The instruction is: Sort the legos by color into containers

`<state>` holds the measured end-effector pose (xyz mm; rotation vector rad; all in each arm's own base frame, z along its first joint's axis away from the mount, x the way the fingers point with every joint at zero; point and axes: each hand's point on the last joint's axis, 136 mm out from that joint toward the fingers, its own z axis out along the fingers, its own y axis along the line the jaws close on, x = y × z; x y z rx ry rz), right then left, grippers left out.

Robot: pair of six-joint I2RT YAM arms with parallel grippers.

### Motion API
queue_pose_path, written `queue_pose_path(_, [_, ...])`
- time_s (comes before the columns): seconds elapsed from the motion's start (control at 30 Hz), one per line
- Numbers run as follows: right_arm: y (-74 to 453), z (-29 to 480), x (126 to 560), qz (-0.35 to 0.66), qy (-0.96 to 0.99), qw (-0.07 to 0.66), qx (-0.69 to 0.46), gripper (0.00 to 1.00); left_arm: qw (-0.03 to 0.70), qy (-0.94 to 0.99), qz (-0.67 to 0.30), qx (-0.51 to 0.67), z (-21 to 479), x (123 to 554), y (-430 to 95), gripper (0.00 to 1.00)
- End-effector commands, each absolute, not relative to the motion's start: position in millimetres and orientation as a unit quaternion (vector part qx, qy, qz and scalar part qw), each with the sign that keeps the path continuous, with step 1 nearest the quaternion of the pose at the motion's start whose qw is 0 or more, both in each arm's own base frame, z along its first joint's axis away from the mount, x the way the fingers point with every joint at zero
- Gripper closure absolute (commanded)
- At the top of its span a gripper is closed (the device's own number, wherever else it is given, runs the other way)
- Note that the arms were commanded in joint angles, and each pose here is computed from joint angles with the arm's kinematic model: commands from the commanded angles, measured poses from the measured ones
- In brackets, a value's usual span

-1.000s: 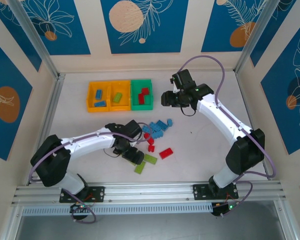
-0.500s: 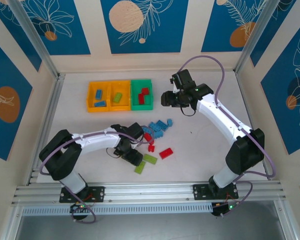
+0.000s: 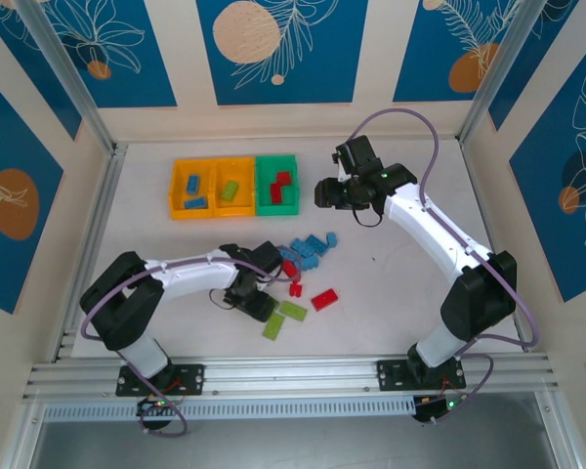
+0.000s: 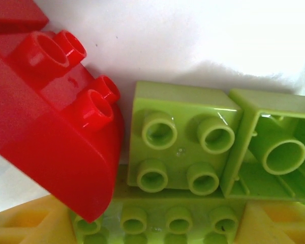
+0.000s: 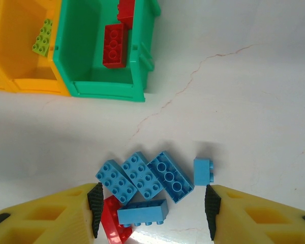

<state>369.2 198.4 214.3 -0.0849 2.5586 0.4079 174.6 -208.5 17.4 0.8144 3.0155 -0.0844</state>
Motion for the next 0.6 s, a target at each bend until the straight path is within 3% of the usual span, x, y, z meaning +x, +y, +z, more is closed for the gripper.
queue_pose_path(0.0, [197.8,231.6,365.6,0.170,0.944,0.281,-0.021,0.42,0.056,0.964,-0.007,0.258,29.6,187.5,-197.6,0.41])
queue_pose_path(0.17, [201.9,239.7,356.1,0.196,0.940,0.277,-0.020,0.42,0.157,0.957,-0.029,0.243,94.5,210.2,-195.2,0.46])
queue_pose_path(0.27, [201.6,246.1,353.4,0.207,0.937,0.282,-0.012,0.41,0.214,0.955,-0.044,0.203,134.4,246.0,-189.8,0.46])
queue_pose_path(0.57, [199.4,256.2,351.9,0.219,0.931,0.293,0.001,0.41,0.296,0.952,-0.058,0.047,185.5,438.0,-167.4,0.45])
